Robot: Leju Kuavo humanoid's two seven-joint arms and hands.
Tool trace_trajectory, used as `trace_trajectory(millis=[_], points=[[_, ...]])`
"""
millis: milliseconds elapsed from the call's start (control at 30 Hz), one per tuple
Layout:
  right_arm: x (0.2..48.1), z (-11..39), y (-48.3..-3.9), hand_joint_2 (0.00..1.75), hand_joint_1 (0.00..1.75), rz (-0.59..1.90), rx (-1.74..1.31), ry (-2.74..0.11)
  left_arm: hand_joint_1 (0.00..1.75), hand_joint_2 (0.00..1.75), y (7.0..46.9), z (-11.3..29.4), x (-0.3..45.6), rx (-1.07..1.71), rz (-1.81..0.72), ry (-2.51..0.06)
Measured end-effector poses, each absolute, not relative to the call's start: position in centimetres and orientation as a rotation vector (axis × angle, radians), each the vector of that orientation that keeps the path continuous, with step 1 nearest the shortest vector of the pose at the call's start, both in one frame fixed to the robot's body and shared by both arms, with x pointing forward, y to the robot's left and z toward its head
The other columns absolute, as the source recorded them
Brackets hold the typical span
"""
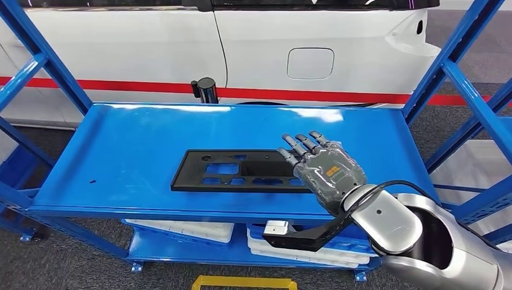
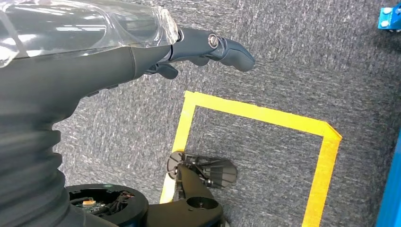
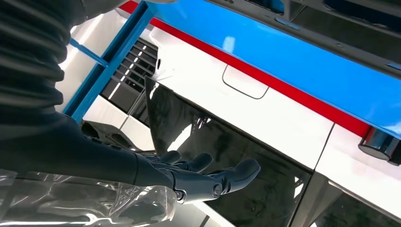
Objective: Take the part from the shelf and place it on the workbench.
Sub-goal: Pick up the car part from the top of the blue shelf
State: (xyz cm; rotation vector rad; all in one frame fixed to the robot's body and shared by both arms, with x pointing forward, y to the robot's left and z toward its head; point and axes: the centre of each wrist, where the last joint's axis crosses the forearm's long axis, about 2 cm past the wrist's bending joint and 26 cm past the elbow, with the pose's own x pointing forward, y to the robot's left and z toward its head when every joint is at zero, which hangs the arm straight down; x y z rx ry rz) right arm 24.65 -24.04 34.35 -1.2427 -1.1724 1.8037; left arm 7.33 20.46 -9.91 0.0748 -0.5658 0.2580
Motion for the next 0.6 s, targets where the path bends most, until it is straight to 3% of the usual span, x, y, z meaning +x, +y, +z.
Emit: trace_trajectory(millis=[67,200,600], points=[[24.66,34.33,-24.04,1.75,0.0,1.803,-1.242,-1.173,0.0,1.75,20.48,-9.91,7.33,0.075,0.258,-0.566],[24.72,34.25,-24.05,1.75,0.0,1.802,-1.239,-1.171,0.0,0.0,20.5,-9.92,7.32,0.076,0.257,-0.567],[24.93,34.01,-23.44,1.75,0.0,1.769,-1.199,-1.27,0.0,0.0,20.49,-9.9,7.44,0.074,0.23,-0.59]])
